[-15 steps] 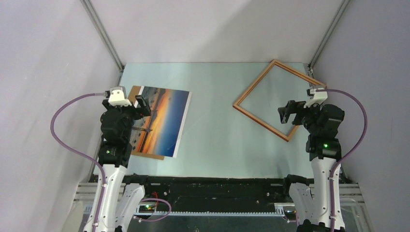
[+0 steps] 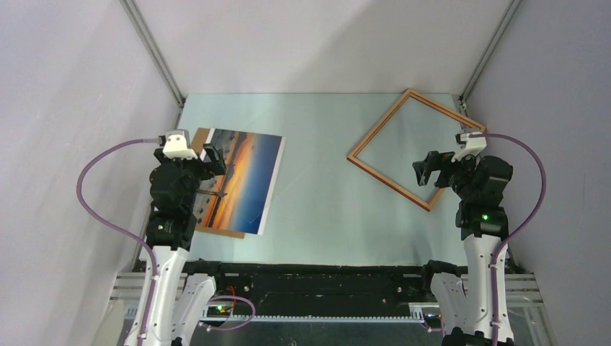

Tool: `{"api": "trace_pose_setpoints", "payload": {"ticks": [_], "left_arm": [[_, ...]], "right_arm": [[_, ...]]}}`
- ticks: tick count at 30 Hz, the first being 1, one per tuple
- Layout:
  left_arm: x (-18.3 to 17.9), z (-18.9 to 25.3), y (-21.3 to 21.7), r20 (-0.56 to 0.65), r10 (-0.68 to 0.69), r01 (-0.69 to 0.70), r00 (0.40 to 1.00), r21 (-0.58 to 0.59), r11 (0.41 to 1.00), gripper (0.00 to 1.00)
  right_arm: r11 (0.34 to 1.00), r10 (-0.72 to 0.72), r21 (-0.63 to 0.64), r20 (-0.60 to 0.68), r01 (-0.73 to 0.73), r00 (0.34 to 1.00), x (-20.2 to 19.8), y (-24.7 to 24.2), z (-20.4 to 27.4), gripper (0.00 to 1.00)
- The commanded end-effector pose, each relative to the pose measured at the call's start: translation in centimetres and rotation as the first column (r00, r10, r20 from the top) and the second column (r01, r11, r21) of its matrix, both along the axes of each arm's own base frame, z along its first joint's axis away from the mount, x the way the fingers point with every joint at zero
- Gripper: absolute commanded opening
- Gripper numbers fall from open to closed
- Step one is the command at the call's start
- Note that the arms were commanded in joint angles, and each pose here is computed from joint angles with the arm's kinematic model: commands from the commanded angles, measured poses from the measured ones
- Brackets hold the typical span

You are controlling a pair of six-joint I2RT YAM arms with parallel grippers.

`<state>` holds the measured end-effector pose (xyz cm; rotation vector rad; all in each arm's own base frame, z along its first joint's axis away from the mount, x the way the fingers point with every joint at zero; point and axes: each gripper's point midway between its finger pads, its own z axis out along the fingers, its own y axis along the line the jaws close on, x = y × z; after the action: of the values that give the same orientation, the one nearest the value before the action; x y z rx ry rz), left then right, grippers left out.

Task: Put the photo into the frame
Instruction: Move the photo frame to the center of the board.

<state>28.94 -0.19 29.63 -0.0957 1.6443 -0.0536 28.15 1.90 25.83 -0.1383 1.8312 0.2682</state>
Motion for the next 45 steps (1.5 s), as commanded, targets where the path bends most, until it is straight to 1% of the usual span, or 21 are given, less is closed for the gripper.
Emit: {"api": "trace_pose_setpoints", "payload": {"ticks": [1,4,6,8,9,12,15,18,19,20,21,22,23,24,25,27,34,38,42,45], "left_arm": [[-0.4,2.8,-0.1,0.062,-0.021,0.019,0.998,0.022,1.0,0.98],[-0.4,2.6,-0.6,0.056,-0.052,0.051,0.997,0.031,0.998,0.98],[-0.4,2.3,-1.4,0.051,-0.1,0.098,0.994,0.036,0.995,0.98],[-0.5,2.1,-1.9,0.048,-0.129,0.127,0.99,0.04,0.991,0.98],[-0.5,2.1,-2.1,0.047,-0.137,0.135,0.989,0.041,0.99,0.98],[-0.6,1.8,-2.6,0.043,-0.172,0.17,0.984,0.049,0.984,0.98],[-0.5,1.7,-3.0,0.038,-0.196,0.194,0.98,0.052,0.98,0.98],[-0.5,1.3,-3.4,0.029,-0.22,0.218,0.975,0.051,0.975,0.98],[-0.5,1.2,-3.4,0.026,-0.222,0.221,0.975,0.049,0.974,0.98],[-0.5,1.2,-3.5,0.025,-0.224,0.223,0.974,0.05,0.974,0.98],[-0.5,1.2,-3.4,0.024,-0.224,0.222,0.974,0.05,0.974,0.98],[-0.5,1.2,-3.5,0.025,-0.225,0.224,0.974,0.05,0.973,0.98],[-0.5,1.2,-3.5,0.025,-0.226,0.224,0.974,0.051,0.973,0.98],[-0.5,1.1,-3.5,0.023,-0.226,0.225,0.974,0.05,0.973,0.98],[-0.4,1.1,-3.5,0.022,-0.226,0.225,0.974,0.051,0.973,0.98],[-0.4,1.0,-3.5,0.02,-0.228,0.227,0.973,0.051,0.973,0.98],[-0.3,0.8,-3.5,0.016,-0.229,0.228,0.973,0.055,0.972,0.98],[-0.2,0.7,-3.5,0.013,-0.23,0.229,0.973,0.058,0.972,0.98],[-0.1,0.6,-2.8,0.01,-0.207,0.206,0.978,0.061,0.977,0.98],[-0.1,0.6,-2.5,0.012,-0.193,0.192,0.981,0.064,0.979,0.98]], "right_arm": [[0.999,0.041,-0.026,0.031,-0.04,0.999,0.0,0.5,0.6,1.0],[0.998,0.046,-0.053,0.01,-0.045,0.999,0.3,0.5,-0.1,1.0],[0.996,0.045,-0.079,-0.029,-0.047,0.999,1.0,0.8,-1.3,1.0],[0.991,0.026,-0.128,-0.07,-0.035,0.997,1.7,0.7,-2.6,1.0],[0.986,0.036,-0.16,-0.083,-0.049,0.996,1.9,0.9,-3.1,1.0],[0.962,0.066,-0.248,-0.179,-0.11,0.982,2.6,2.3,-6.2,1.0],[0.941,0.091,-0.296,-0.242,-0.163,0.966,3.3,3.0,-8.4,0.94],[0.925,0.127,-0.304,-0.315,-0.227,0.941,4.3,3.7,-10.8,0.9],[0.917,0.14,-0.314,-0.323,-0.245,0.936,4.6,3.8,-11.0,0.88],[0.911,0.151,-0.309,-0.369,-0.274,0.917,4.8,4.0,-12.3,0.87],[0.903,0.162,-0.317,-0.376,-0.29,0.913,5.1,4.1,-12.4,0.83],[0.897,0.172,-0.307,-0.424,-0.319,0.889,5.1,4.3,-13.7,0.81],[0.889,0.179,-0.314,-0.434,-0.334,0.883,5.5,4.3,-13.9,0.8],[0.883,0.181,-0.306,-0.477,-0.356,0.86,5.5,4.4,-15.3,0.78],[0.877,0.187,-0.309,-0.485,-0.368,0.854,5.8,4.4,-15.5,0.77],[0.864,0.195,-0.3,-0.54,-0.404,0.819,6.0,4.6,-17.5,0.75],[0.829,0.204,-0.31,-0.608,-0.466,0.767,7.2,4.6,-20.5,0.73],[0.806,0.217,-0.301,-0.65,-0.509,0.728,7.7,4.6,-22.3,0.69],[0.784,0.237,-0.293,-0.673,-0.547,0.7,8.2,4.9,-23.2,0.62],[0.765,0.262,-0.287,-0.679,-0.576,0.686,8.6,5.2,-23.4,0.55]]}}
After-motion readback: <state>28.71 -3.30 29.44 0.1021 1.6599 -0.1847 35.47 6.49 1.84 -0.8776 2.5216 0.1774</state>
